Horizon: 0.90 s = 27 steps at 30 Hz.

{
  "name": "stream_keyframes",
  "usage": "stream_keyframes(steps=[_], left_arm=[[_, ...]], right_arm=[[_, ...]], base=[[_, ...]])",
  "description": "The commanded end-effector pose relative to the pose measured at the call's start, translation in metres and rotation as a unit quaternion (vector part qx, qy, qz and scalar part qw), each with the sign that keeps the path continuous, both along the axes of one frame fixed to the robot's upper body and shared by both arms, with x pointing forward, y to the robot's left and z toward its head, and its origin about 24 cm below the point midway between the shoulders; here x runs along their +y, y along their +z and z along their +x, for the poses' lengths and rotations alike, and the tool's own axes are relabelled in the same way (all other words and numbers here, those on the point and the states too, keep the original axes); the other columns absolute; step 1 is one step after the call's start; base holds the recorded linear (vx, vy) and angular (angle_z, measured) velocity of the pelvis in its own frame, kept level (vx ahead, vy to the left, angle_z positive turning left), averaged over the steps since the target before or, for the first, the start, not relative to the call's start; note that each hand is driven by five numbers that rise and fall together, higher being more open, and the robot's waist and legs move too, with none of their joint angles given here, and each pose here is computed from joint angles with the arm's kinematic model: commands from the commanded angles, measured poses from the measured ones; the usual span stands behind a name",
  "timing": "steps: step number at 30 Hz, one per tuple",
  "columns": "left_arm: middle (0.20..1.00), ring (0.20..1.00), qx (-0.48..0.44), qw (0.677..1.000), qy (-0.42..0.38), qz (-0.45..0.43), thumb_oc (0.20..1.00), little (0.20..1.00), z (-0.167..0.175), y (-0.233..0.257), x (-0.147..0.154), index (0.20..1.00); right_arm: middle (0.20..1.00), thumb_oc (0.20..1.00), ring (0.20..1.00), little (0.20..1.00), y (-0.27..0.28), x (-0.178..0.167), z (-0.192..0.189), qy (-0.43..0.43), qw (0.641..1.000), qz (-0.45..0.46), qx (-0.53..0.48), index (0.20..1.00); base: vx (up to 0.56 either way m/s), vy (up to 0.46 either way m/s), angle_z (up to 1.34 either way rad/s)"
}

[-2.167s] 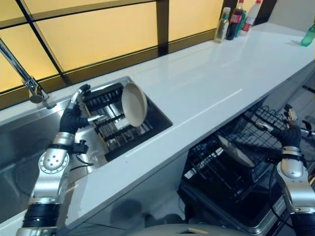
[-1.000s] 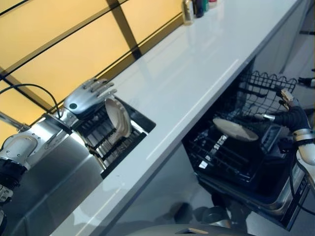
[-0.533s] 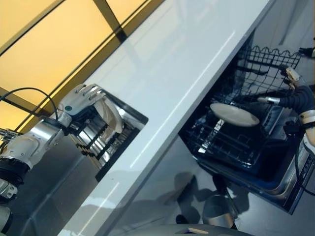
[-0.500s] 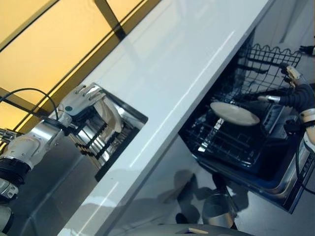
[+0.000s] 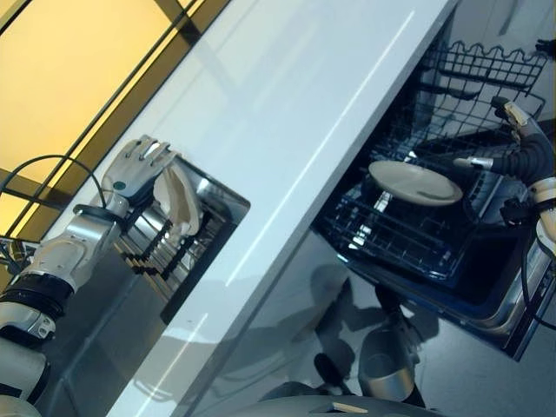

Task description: Pick up plates and place into dishwasher.

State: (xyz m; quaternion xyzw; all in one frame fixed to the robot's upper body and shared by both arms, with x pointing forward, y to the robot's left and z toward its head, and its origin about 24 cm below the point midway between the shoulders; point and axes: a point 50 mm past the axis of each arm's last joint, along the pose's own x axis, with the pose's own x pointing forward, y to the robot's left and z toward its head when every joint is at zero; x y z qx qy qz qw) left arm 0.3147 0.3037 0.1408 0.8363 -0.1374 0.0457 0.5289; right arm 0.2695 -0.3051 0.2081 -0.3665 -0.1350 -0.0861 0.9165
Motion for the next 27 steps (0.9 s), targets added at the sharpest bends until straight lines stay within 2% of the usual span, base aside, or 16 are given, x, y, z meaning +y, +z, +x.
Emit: stream_keyframes(steps=[1,6,7,8,18,27], left_arm=[[1.000,1.000,-0.087,0.994,0.067,0.010,1.000,1.000,-0.002,0.025,0.031,1.000],[1.000,1.000,-0.082,0.995,0.051,-0.001,1.000,1.000,0.002,0.014,0.022,1.000],[0.504,0.504,-0.078,0.996,0.048,-0.005,0.504,0.504,0.003,0.012,0.021,0.504],[0.200,0.200,-0.070,0.996,0.044,-0.011,0.200,0.200,0.004,0.011,0.018,0.200],[0.200,0.200,-0.044,0.999,0.003,-0.015,0.200,0.200,0.011,0.015,0.001,0.200],[0.200,0.200,-0.034,0.999,-0.002,-0.026,0.200,0.200,0.006,0.010,0.002,0.200]], right_arm=[[1.000,1.000,1.000,1.000,0.031,0.012,-0.001,0.033,0.997,-0.032,-0.055,1.000],[1.000,1.000,1.000,1.000,0.033,0.012,0.000,0.032,0.997,-0.036,-0.052,1.000],[1.000,1.000,1.000,1.000,0.033,0.012,0.000,0.031,0.997,-0.037,-0.052,1.000],[1.000,1.000,1.000,1.000,0.033,0.012,0.001,0.031,0.997,-0.038,-0.051,1.000],[1.000,1.000,1.000,1.000,0.038,0.017,0.001,0.040,0.997,-0.039,-0.053,1.000],[1.000,1.000,1.000,1.000,0.034,0.011,-0.004,0.034,0.998,-0.038,-0.040,1.000]], base=[[0.04,0.051,-0.01],[0.02,0.020,-0.01],[0.00,0.000,0.00],[0.00,0.000,0.00],[0.00,0.007,-0.03],[0.02,0.006,0.00]])
